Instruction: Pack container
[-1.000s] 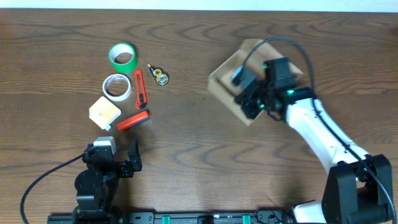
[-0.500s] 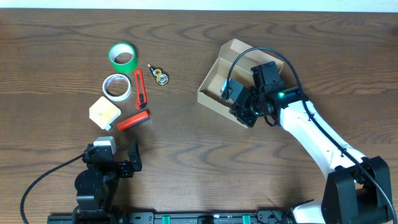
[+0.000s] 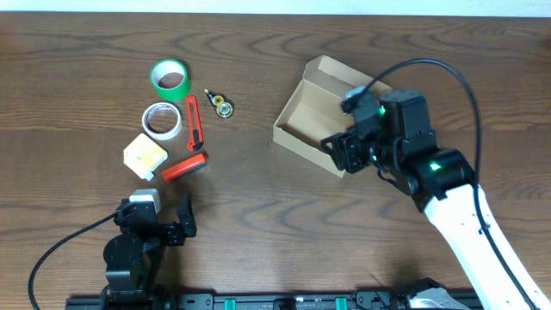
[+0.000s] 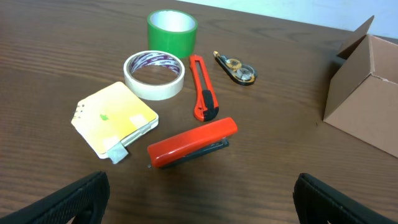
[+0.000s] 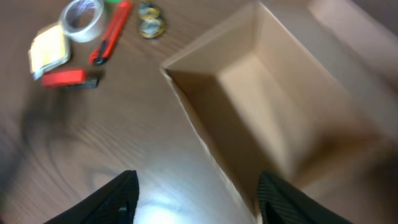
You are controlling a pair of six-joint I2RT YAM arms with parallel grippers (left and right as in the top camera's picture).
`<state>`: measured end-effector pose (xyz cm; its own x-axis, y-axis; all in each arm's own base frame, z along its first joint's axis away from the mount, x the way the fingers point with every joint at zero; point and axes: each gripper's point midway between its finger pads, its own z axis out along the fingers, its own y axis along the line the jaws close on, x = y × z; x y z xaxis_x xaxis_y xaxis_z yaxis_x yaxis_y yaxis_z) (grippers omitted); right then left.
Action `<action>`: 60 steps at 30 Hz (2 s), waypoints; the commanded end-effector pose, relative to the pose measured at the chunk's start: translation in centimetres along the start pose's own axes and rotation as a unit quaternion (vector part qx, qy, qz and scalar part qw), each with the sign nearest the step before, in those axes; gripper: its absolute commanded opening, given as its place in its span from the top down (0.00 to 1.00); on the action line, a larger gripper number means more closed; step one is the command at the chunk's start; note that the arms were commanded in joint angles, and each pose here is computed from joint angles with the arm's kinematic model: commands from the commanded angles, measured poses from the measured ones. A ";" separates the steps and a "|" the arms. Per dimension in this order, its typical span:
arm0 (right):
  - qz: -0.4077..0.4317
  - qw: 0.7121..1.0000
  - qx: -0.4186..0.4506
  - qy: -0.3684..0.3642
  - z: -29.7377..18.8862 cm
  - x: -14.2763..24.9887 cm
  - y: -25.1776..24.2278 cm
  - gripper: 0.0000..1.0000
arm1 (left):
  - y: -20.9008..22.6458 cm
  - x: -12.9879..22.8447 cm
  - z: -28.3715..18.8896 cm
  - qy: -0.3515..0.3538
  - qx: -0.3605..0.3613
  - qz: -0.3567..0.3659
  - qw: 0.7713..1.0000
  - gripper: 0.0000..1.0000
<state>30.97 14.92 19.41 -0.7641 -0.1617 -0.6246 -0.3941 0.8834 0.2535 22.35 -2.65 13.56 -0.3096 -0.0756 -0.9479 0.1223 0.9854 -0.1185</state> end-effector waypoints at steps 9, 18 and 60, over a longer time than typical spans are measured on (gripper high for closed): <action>0.335 0.918 0.206 0.045 1.7 5.2 -7.0 0.33 | 0.2 0.7 0.2 0.006 -0.003 0.002 1.000 0.05; 0.367 0.895 0.235 0.099 6.2 7.7 -8.3 0.34 | 0.2 0.7 0.2 0.006 -0.003 0.002 1.000 0.05; 0.107 0.968 0.210 0.081 8.7 4.0 -10.4 0.38 | 0.2 0.7 0.2 0.006 -0.003 0.002 1.000 0.05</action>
<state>36.59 9.12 7.74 -0.8864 -0.0532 -0.4598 -0.0514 0.9985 -0.0166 22.34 -2.65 13.55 -0.3100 -0.0756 -0.9477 0.1222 0.9854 -0.1185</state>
